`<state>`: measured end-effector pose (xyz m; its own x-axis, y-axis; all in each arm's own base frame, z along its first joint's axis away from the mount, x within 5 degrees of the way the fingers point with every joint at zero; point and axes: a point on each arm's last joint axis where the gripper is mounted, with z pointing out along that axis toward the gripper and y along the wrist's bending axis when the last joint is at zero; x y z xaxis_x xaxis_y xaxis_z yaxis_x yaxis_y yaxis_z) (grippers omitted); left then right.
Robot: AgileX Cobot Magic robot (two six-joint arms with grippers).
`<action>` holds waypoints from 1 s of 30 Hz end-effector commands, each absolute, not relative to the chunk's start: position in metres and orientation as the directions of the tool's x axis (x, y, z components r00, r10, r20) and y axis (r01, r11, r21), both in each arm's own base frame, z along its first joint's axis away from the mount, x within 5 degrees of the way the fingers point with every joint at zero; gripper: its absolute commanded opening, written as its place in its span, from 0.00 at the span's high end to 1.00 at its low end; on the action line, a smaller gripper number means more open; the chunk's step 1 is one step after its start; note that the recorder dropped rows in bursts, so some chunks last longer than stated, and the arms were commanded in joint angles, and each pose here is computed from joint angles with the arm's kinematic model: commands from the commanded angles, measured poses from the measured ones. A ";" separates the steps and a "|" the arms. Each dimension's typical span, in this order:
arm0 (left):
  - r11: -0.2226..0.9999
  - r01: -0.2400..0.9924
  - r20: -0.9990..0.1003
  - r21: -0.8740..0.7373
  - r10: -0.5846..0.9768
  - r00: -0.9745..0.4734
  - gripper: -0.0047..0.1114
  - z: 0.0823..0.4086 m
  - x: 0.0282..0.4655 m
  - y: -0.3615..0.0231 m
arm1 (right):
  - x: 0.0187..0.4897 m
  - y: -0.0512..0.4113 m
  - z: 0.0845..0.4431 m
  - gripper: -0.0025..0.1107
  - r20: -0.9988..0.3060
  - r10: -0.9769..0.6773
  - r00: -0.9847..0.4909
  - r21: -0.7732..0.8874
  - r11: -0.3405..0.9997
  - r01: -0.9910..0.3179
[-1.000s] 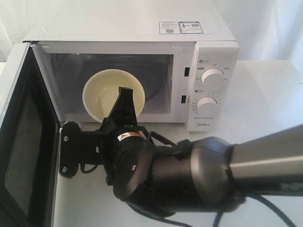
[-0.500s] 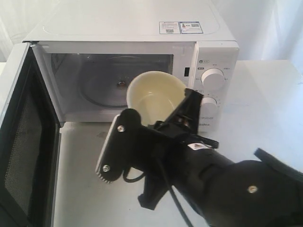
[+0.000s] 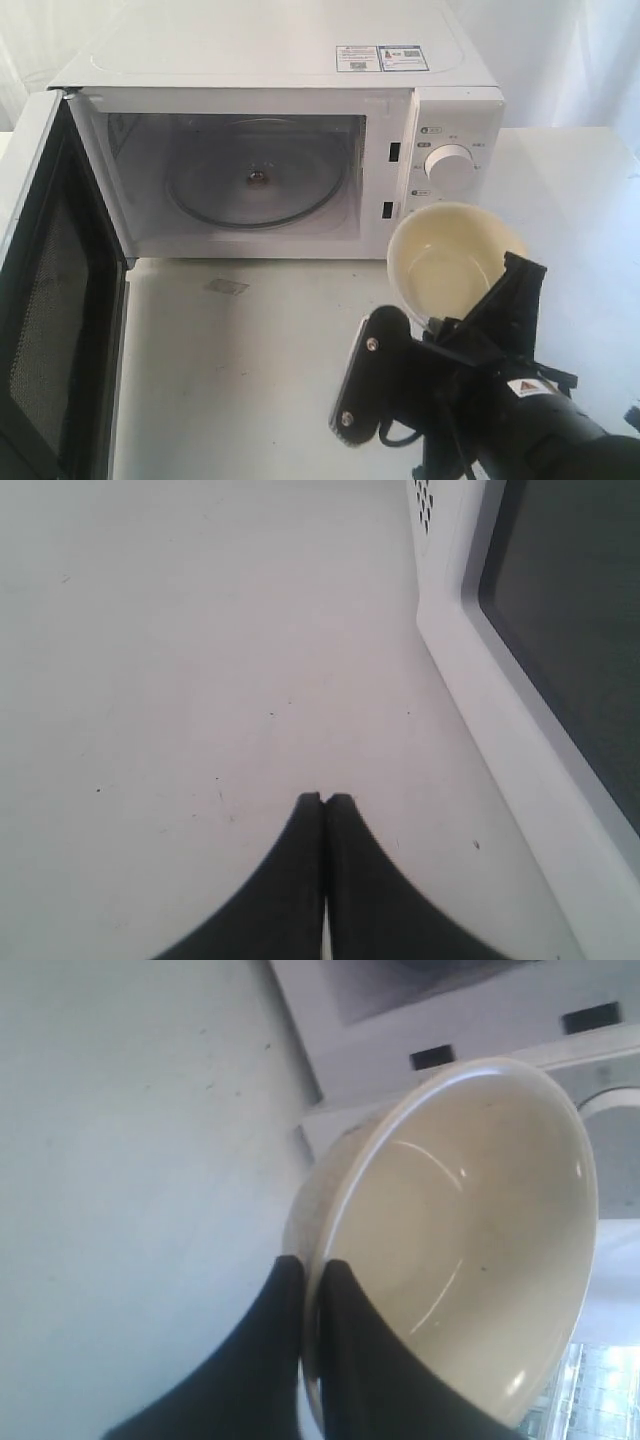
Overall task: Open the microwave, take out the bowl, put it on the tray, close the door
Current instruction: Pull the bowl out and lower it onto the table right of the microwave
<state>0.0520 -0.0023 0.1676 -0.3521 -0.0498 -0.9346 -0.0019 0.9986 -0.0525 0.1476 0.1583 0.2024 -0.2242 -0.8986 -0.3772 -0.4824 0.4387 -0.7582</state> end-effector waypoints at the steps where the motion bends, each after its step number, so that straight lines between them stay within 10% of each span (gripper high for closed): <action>1: 0.999 -0.006 -0.934 -0.051 -0.050 -0.353 0.96 0.166 0.052 -0.002 | 0.140 0.154 0.189 0.98 -0.339 -0.924 -0.175 -0.742 0.377 -0.554; 30: 0.999 -0.006 -0.934 -0.051 -0.050 -0.353 0.96 0.166 0.052 -0.002 | 0.130 0.141 0.173 0.98 -0.307 -0.939 -0.156 -0.716 0.336 -0.612</action>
